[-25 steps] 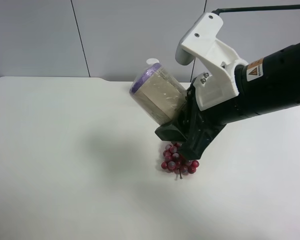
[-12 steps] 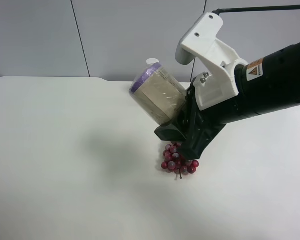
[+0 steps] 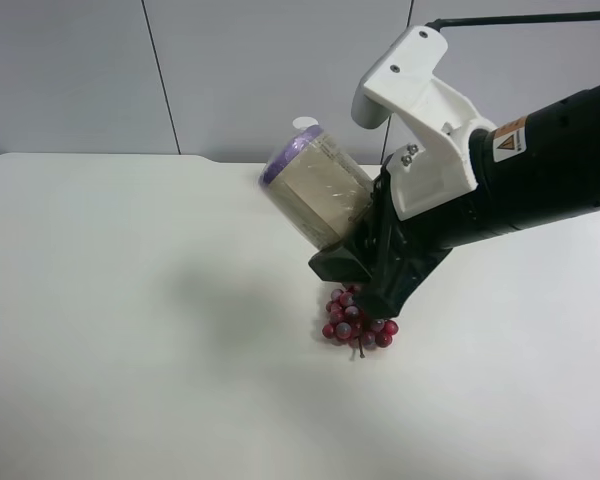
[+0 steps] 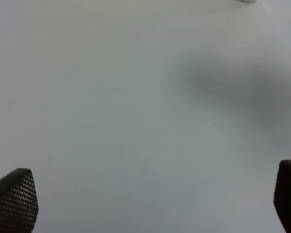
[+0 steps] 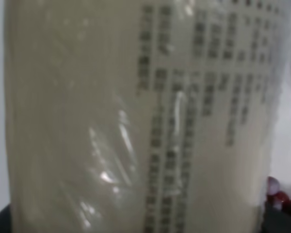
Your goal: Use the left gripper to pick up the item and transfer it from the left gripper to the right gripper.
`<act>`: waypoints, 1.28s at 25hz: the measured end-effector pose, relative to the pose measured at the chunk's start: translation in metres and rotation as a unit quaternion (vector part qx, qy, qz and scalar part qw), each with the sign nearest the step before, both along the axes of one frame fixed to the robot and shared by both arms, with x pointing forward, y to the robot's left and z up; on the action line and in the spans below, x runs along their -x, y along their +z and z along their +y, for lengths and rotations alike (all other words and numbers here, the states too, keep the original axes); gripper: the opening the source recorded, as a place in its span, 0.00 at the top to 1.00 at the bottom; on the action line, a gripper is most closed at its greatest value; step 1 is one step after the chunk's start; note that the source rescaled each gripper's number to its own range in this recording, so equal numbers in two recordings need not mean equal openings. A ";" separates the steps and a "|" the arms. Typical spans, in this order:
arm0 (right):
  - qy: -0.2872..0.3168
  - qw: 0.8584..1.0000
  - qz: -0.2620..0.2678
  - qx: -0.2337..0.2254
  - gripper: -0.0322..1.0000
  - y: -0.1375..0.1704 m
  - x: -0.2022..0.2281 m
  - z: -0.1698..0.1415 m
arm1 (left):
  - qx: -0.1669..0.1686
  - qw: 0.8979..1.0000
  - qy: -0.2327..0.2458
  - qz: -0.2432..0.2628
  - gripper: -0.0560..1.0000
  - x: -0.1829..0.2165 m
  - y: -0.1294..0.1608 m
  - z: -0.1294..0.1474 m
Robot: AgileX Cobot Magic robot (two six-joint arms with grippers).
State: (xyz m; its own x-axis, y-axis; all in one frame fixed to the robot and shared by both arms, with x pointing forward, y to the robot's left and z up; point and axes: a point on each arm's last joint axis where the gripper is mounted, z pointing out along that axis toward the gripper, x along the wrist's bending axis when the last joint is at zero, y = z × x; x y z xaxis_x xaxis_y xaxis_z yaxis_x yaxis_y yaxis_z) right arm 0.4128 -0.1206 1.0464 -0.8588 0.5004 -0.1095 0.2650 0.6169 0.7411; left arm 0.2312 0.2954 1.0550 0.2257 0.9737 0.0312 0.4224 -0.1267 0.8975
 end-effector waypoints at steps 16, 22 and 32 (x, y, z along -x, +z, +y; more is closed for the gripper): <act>-0.207 0.968 0.138 0.032 0.97 0.021 -0.032 -0.053 | 0.001 1.000 0.001 0.000 0.00 0.000 0.000 0.000; -0.273 0.945 0.180 0.026 0.97 0.017 -0.048 -0.103 | 0.001 1.000 0.001 0.000 0.00 0.000 0.000 0.000; -0.332 0.904 0.267 0.044 0.97 -0.055 -0.059 -0.139 | 0.001 1.000 0.001 0.000 0.00 0.000 0.000 0.000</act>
